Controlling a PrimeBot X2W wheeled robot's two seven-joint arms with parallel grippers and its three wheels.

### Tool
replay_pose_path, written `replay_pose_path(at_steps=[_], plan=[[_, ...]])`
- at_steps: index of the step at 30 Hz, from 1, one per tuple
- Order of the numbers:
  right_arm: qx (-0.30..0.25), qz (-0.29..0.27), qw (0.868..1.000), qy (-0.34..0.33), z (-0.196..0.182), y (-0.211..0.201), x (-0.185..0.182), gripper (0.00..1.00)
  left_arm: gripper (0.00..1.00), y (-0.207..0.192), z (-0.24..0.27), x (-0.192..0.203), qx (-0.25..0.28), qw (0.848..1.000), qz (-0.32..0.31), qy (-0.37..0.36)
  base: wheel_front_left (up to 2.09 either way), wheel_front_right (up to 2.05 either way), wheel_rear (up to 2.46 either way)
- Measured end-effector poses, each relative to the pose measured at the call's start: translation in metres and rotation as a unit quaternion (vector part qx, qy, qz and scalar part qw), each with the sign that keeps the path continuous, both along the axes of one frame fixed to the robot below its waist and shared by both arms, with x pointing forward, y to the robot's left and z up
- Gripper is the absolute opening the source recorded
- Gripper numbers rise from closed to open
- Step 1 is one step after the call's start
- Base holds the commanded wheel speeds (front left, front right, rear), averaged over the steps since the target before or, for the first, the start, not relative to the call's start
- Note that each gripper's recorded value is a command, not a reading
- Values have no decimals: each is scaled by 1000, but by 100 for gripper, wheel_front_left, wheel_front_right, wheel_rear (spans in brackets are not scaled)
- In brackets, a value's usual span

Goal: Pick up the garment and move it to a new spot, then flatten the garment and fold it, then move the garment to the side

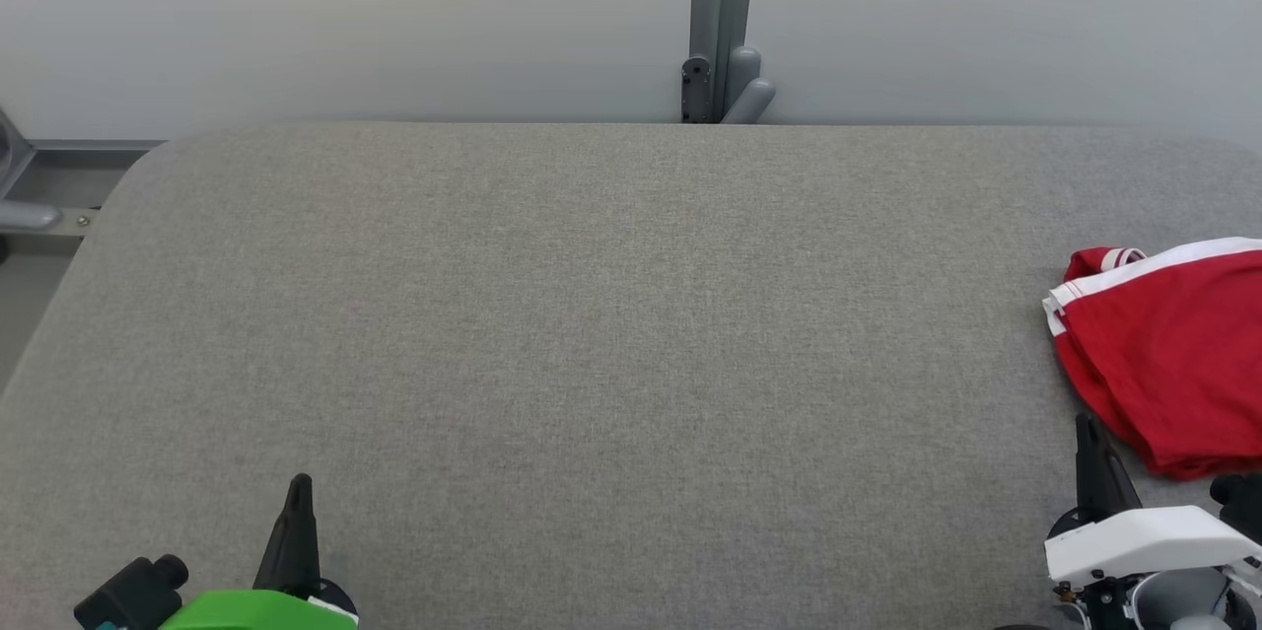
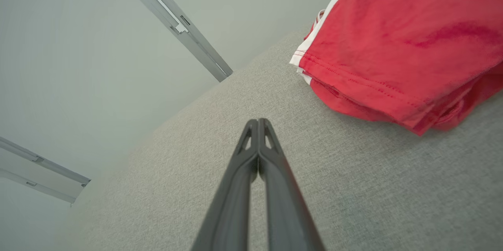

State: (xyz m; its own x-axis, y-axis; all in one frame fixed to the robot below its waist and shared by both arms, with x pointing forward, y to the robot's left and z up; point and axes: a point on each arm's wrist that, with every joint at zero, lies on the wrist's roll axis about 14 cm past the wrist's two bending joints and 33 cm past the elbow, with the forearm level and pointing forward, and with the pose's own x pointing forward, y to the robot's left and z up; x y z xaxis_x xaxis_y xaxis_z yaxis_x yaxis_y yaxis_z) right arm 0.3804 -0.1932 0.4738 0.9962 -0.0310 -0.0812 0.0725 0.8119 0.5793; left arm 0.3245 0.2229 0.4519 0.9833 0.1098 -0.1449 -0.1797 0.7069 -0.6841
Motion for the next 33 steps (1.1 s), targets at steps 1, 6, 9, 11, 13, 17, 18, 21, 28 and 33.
replay_pose_path(at_steps=[1, 6, 9, 11, 13, 17, 18, 21, 28, 33], plan=[[8, 0, 1000, 1, 0, 0, 0, 0, 0, 0, 1, 1, -8, 1000, 1, -1, 0, 0, 0], [46, -5, 999, 1, 1, -1, 0, 0, 0, 0, 4, 5, -39, 999, 5, -7, 0, 0, 0], [67, -6, 998, 0, 2, -1, 1, 0, 0, 0, 5, 8, -56, 998, 6, -9, 0, 0, 0], [81, -8, 997, 0, 2, -1, 1, 0, 0, -1, 7, 10, -67, 998, 7, -13, 0, 0, 0], [94, -8, 995, -2, 4, -1, 3, 0, 0, -1, 9, 12, -79, 997, 8, -16, 0, 0, 0], [115, -10, 993, -2, 4, -1, 3, 0, 0, -1, 10, 14, -94, 995, 8, -17, 0, 0, 0], [121, -10, 993, -1, 4, -1, 2, 0, 0, -1, 11, 15, -102, 995, 10, -19, 0, 0, 0], [141, -11, 990, -2, 4, -1, 3, 0, 0, -1, 12, 17, -116, 993, 10, -22, 0, 0, 0], [184, -12, 983, -6, 8, 0, 4, 0, 0, -2, 16, 22, -151, 988, 10, -28, 0, 0, 0], [213, -13, 977, -7, 9, -1, 5, 0, 0, -4, 20, 27, -177, 984, 9, -34, 0, 0, 0]])
